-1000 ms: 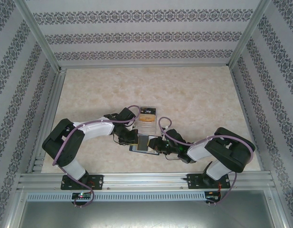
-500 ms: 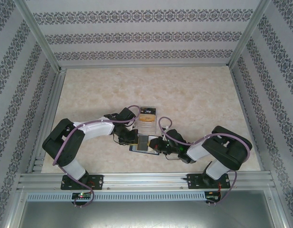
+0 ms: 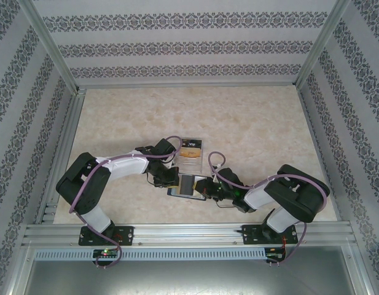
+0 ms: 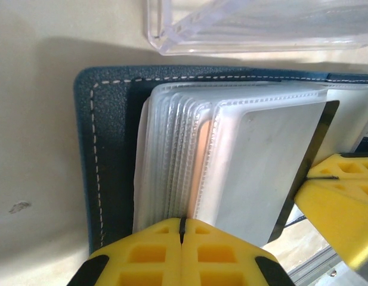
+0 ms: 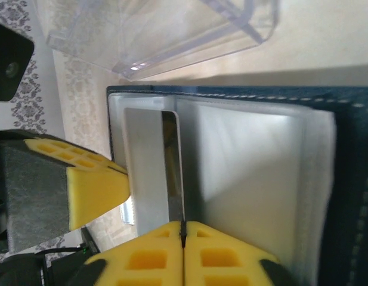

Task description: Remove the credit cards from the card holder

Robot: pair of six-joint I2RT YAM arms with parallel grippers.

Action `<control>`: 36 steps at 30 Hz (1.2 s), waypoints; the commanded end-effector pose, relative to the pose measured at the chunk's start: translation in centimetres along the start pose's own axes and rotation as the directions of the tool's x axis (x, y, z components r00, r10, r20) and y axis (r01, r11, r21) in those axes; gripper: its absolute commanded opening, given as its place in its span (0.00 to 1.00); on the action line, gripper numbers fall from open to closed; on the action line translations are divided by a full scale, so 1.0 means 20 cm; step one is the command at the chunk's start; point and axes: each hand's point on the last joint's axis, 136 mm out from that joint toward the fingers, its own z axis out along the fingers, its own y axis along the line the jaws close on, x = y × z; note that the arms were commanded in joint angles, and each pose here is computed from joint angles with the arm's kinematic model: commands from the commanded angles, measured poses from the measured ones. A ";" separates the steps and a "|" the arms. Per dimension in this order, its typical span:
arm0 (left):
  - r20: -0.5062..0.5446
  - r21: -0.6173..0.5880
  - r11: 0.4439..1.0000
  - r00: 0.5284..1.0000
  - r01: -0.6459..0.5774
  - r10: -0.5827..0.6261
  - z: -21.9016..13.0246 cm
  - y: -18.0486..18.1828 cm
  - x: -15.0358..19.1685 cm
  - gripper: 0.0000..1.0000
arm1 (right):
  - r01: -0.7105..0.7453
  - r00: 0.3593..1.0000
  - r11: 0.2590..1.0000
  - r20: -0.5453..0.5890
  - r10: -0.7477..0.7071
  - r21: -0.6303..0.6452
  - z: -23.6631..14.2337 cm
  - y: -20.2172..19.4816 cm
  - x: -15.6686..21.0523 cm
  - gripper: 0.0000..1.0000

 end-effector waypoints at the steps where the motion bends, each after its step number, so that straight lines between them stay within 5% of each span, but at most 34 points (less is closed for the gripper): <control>1: -0.063 -0.197 0.980 0.997 0.033 -0.046 0.08 0.24 0.11 0.00 | -0.006 1.000 0.998 -0.014 0.007 0.059 0.01 -0.08 0.00 0.19; 10: -0.066 -0.196 0.980 0.997 0.030 -0.044 0.08 0.24 0.11 0.00 | -0.011 1.000 0.998 -0.023 0.012 0.060 0.05 -0.08 0.00 0.20; 17: -0.066 -0.199 0.979 0.997 0.035 -0.049 0.09 0.24 0.11 0.00 | -0.019 1.000 0.997 -0.010 0.020 0.070 0.03 -0.11 0.00 0.00; 32: -0.073 -0.213 0.976 0.996 0.037 -0.054 0.09 0.26 0.12 0.00 | -0.023 1.000 0.996 0.010 0.022 0.092 -0.05 -0.15 0.00 0.00; 36: -0.072 -0.208 0.978 0.996 0.035 -0.051 0.09 0.25 0.12 0.00 | -0.011 1.000 0.996 -0.004 0.011 0.086 -0.02 -0.13 0.00 0.28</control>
